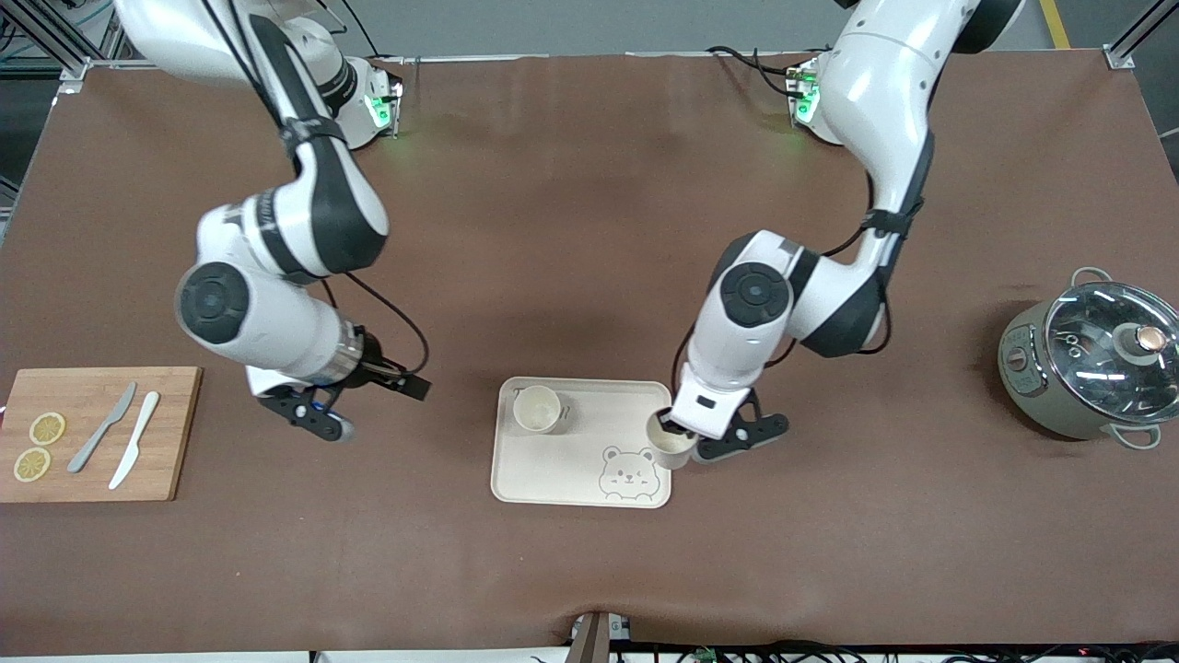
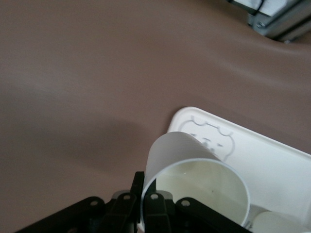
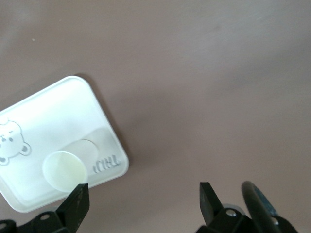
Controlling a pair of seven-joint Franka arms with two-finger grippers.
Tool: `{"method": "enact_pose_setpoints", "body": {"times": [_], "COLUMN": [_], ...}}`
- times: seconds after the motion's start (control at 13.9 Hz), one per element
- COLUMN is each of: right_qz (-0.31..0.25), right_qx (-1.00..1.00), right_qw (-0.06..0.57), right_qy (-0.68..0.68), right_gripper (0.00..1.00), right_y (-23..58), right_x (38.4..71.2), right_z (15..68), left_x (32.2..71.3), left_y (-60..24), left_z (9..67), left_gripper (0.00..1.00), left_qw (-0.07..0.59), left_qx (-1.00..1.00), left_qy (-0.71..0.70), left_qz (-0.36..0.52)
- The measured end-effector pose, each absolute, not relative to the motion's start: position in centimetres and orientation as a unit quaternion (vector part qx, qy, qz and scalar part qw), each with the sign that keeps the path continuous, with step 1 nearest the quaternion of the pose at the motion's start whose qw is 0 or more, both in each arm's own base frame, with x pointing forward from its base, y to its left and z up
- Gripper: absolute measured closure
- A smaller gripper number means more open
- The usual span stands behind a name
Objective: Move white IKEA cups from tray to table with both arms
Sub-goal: 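Grasp the cup with the left gripper while the right gripper reaches the other cup, then lift the cup with the left gripper while the right gripper grasps the other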
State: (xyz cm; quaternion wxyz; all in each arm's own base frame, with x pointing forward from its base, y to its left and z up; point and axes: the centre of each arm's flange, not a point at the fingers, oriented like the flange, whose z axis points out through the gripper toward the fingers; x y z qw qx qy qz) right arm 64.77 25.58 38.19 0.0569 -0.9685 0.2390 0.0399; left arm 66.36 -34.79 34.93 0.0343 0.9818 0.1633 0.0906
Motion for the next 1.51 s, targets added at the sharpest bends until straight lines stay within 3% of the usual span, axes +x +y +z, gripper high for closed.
{"method": "enact_pose_setpoints", "body": {"times": [0.43,0.57,0.72,0.79,0.86,1.29,1.36,1.51], "right_qz": [0.029,0.029,0.023,0.018,0.014,0.008,0.006,0.001], "right_qx": [-0.961,-0.959,-0.956,-0.954,-0.952,-0.947,-0.947,-0.946], "right_qw": [0.051,0.049,0.051,0.053,0.056,0.056,0.058,0.062], "right_qy": [0.269,0.277,0.287,0.295,0.301,0.315,0.315,0.317], "right_gripper": [0.0,0.06,0.19,0.19,0.26,0.93,0.98,0.98], "right_y": [33.8,34.8,35.6,36.1,36.8,38.8,38.8,38.7], "right_x": [63.3,63.0,62.9,62.8,62.6,61.7,61.9,62.5], "right_z": [31.3,30.1,28.8,28.0,27.1,24.9,25.1,25.9], "left_x": [67.1,66.3,65.5,65.1,64.9,63.3,62.9,62.4], "left_y": [-22.8,-19.8,-16.4,-14.9,-13.3,-5.0,-4.8,-4.5], "left_z": [39.9,39.6,39.3,39.1,38.5,31.6,30.3,28.4], "left_gripper": [0.96,0.96,0.96,0.96,0.96,0.96,0.96,0.96], "left_qw": [-0.019,-0.027,-0.032,-0.031,-0.032,-0.032,-0.03,-0.025], "left_qx": [0.987,0.989,0.991,0.991,0.992,0.994,0.994,0.994], "left_qy": [0.153,0.145,0.133,0.128,0.125,0.102,0.102,0.105], "left_qz": [0.038,0.024,0.009,0.001,-0.008,-0.039,-0.033,-0.022]}}
